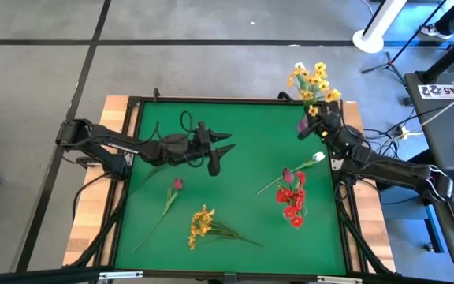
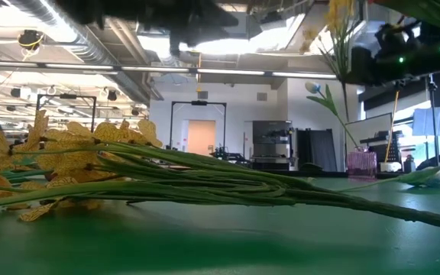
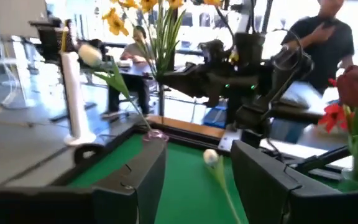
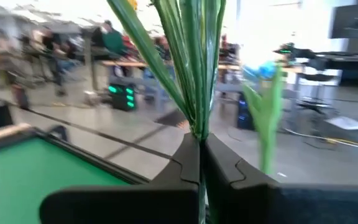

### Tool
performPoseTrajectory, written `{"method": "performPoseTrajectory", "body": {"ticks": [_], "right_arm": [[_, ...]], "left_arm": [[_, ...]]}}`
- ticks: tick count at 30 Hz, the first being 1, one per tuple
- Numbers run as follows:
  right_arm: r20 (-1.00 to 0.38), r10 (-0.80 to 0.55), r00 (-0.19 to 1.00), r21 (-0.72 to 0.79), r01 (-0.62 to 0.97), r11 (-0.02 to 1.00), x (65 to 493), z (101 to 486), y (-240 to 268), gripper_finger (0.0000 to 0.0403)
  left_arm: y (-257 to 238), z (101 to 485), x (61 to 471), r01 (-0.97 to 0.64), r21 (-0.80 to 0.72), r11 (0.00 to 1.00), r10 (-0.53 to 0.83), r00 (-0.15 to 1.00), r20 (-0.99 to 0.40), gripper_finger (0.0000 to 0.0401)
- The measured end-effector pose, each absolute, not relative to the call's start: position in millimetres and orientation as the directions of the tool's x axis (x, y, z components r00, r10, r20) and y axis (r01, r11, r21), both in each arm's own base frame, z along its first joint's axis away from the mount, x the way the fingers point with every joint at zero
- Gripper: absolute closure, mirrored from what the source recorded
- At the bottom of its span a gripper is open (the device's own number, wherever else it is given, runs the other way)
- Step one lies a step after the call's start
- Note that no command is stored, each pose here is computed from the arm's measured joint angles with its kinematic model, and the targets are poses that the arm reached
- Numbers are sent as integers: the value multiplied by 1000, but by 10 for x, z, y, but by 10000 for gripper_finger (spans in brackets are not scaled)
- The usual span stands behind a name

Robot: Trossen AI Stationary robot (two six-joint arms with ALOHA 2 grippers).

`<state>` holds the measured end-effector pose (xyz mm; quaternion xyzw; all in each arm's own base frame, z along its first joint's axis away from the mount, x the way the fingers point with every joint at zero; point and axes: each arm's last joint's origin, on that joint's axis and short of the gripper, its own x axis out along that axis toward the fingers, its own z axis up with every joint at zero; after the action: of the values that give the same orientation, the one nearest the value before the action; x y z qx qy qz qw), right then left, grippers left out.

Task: Sort flowers into vase by color
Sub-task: Put the top yellow flowers into the purple vase

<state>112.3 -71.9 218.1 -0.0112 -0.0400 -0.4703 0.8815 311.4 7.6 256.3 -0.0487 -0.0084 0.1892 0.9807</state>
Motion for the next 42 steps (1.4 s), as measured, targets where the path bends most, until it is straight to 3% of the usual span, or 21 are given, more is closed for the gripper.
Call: {"method": "performPoseTrajectory", "body": {"ticks": [5, 17, 22, 42], "right_arm": [[55, -889, 454, -27, 891, 453, 1060, 2085, -794, 403], [36, -939, 342, 18, 939, 342, 918, 1764, -882, 403], [100, -931, 351, 54, 932, 358, 886, 1793, -901, 403], [27, -938, 346, 63, 936, 347, 884, 1693, -981, 403]], "left_arm": [[139, 2439, 3026, -364, -169, 916, 375, 926, 37, 226], [122, 2425, 3024, -358, -167, 919, 368, 929, 30, 228], [122, 2423, 3024, -359, -171, 918, 368, 929, 29, 228], [122, 2414, 3024, -359, -183, 915, 368, 929, 20, 228]]}}
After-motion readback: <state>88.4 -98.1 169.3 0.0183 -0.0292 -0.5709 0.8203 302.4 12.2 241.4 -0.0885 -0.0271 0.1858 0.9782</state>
